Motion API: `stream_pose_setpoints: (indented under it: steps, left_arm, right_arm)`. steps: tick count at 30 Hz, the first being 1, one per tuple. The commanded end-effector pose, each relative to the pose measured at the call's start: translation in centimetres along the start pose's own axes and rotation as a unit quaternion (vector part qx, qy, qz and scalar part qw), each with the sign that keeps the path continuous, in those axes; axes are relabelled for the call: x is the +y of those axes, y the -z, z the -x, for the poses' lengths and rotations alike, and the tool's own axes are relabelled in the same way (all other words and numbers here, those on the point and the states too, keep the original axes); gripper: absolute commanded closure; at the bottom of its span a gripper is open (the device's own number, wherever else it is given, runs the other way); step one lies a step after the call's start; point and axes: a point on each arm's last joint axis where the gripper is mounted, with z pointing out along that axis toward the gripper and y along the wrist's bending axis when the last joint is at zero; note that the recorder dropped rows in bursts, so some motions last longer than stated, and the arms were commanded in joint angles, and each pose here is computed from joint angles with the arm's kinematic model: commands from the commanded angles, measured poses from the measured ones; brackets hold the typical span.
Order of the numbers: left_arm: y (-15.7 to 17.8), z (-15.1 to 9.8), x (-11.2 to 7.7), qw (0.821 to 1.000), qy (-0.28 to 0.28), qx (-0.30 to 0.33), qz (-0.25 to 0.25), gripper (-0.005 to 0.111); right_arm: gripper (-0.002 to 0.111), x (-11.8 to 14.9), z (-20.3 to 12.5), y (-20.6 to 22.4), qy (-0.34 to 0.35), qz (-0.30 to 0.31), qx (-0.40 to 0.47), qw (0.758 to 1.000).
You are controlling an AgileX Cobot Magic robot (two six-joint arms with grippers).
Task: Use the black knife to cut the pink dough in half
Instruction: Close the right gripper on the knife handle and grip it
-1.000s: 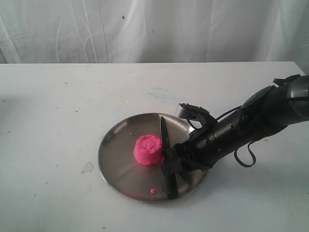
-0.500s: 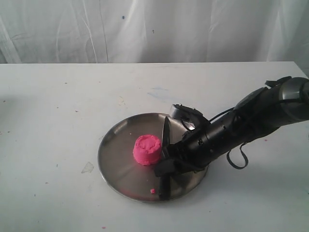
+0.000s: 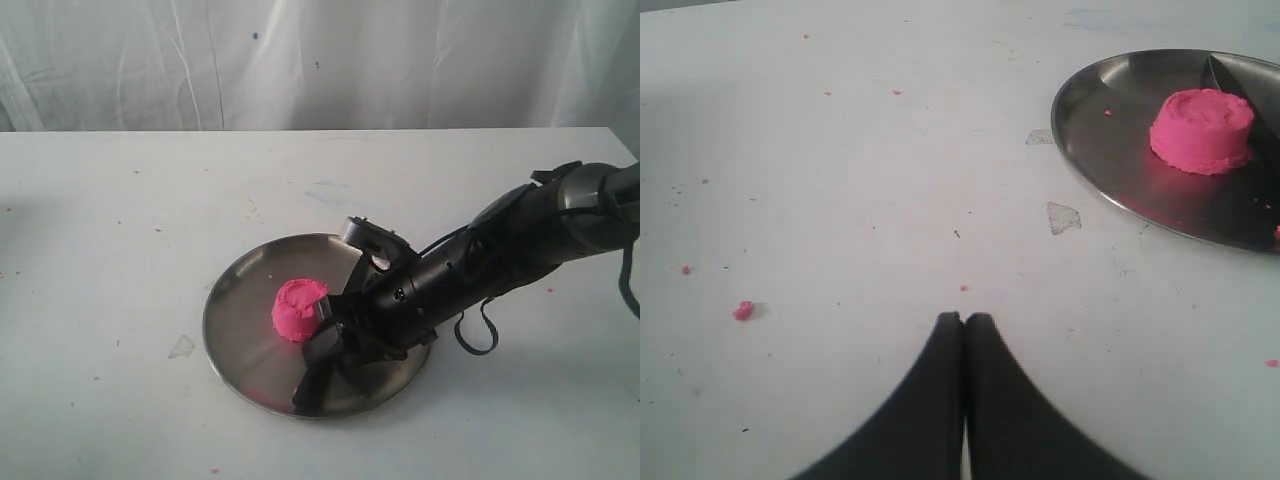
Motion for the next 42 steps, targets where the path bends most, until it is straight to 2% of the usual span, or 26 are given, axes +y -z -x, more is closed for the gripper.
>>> stream_pose_setpoints:
  steps: [1, 8, 20, 25, 32, 34, 39, 42]
  left_arm:
    - [0.0, -0.1, 0.0, 1.0, -0.002, 0.0, 0.003, 0.107]
    - [0.0, -0.1, 0.0, 1.0, -0.002, 0.0, 0.003, 0.107]
    - [0.0, -0.1, 0.0, 1.0, -0.002, 0.0, 0.003, 0.107]
    - [0.0, -0.1, 0.0, 1.0, -0.002, 0.0, 0.003, 0.107]
    - [0.0, -0.1, 0.0, 1.0, -0.002, 0.0, 0.003, 0.107]
    - [0.0, -0.1, 0.0, 1.0, -0.002, 0.0, 0.003, 0.107]
    - [0.0, -0.1, 0.0, 1.0, -0.002, 0.0, 0.003, 0.107]
    - [0.0, -0.1, 0.0, 1.0, -0.002, 0.0, 0.003, 0.107]
  right_arm:
    - [0.056, -1.9, -1.5, -1.4, 0.004, -0.07, 0.05, 0.996]
    - [0.056, -0.9, -1.4, -1.5, -0.066, -0.087, 0.031, 0.994]
    - [0.057, 0.9, -1.6, -2.9, -0.063, -0.138, 0.014, 0.988]
    - [0.071, 0.8, -2.1, -3.0, -0.042, -0.182, 0.035, 0.982]
    - [0.074, 0.2, -2.2, -2.7, -0.053, -0.228, 0.054, 0.971]
    - [0.079, 0.0, -2.3, -2.7, -0.055, -0.235, 0.058, 0.969]
    - [0.098, 0.0, -2.1, -2.6, -0.054, -0.237, 0.051, 0.969]
    - [0.102, 0.1, -1.9, -2.4, -0.045, -0.239, 0.042, 0.969]
